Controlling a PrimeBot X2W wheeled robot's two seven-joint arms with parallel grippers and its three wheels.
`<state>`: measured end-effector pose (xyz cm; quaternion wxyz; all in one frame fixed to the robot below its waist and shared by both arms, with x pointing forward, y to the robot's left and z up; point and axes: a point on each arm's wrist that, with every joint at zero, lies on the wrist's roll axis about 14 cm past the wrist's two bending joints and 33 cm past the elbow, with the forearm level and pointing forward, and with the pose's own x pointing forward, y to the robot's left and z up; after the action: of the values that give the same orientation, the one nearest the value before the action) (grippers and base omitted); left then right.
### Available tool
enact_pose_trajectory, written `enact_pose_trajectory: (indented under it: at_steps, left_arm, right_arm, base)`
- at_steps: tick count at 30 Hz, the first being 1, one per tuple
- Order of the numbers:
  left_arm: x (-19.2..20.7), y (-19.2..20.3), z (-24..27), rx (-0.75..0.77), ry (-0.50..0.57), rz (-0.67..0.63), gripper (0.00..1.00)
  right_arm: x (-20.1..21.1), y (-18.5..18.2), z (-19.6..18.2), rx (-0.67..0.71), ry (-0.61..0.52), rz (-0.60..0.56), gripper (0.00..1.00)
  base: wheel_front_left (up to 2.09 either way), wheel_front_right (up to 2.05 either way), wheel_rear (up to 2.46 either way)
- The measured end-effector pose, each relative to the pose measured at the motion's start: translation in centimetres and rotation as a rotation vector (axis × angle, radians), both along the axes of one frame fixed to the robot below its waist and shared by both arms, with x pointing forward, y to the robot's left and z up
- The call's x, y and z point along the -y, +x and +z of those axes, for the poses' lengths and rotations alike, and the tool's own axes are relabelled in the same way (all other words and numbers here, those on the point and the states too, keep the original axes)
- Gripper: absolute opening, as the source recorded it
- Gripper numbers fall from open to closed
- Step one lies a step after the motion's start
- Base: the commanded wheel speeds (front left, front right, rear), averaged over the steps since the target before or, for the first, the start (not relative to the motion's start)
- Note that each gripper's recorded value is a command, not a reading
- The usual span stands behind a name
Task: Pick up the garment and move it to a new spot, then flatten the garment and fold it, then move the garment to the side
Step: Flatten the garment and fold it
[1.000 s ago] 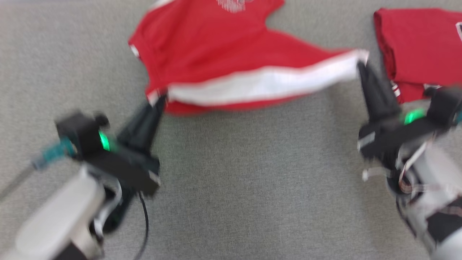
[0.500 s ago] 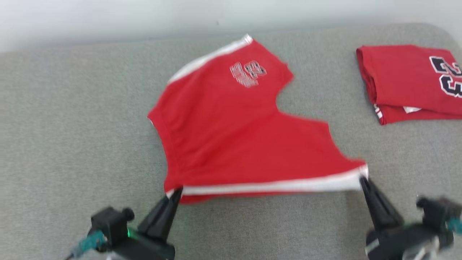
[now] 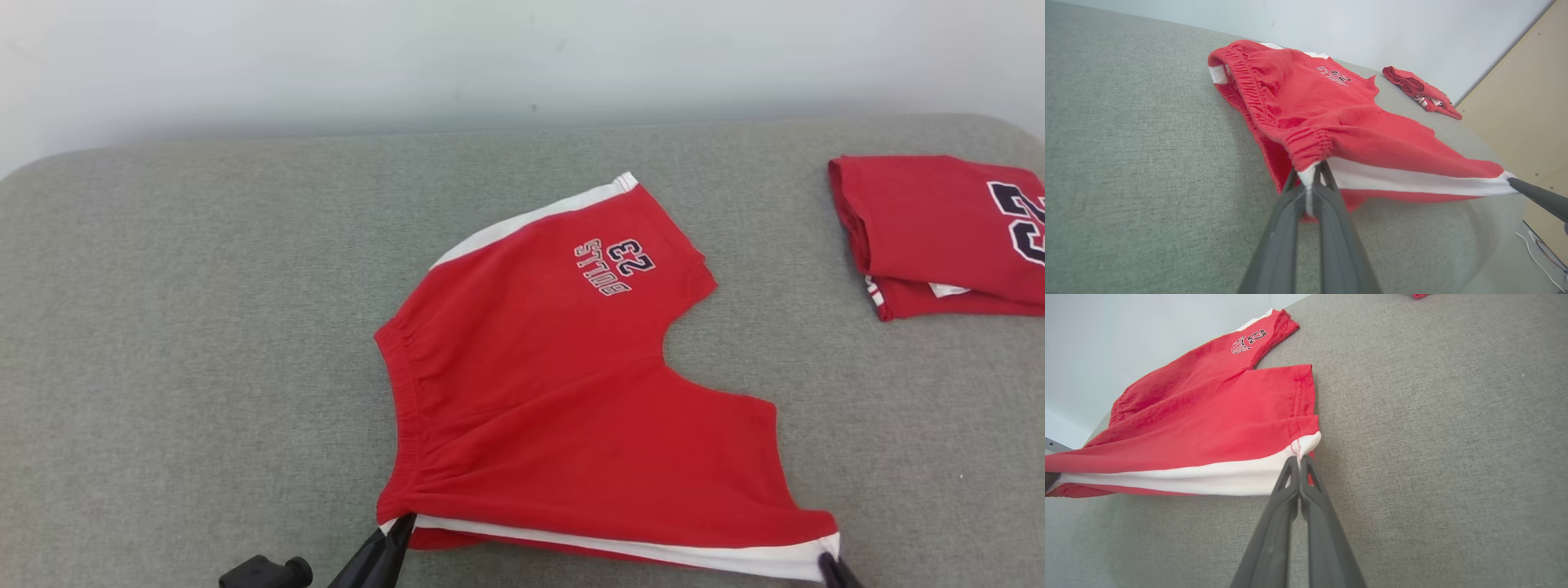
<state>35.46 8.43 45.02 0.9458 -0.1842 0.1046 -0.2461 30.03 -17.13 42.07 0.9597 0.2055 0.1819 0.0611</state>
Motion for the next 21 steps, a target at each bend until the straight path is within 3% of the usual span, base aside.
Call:
enact_pose_trajectory:
  at_steps: [11, 21]
  left_arm:
    - [1.3, -0.1, 2.1, 0.074, -0.011, -0.031, 0.00]
    - [1.9, 3.6, 5.2, 0.178, -0.023, -0.036, 0.00]
  right_arm:
    - [1.2, 4.6, 4.2, 0.134, -0.068, 0.028, 0.00]
    - [1.3, 14.3, 9.3, 0.273, -0.153, 0.100, 0.00]
  base:
    - [0.00, 0.00, 0.00]
    - [0.00, 0.00, 0.00]
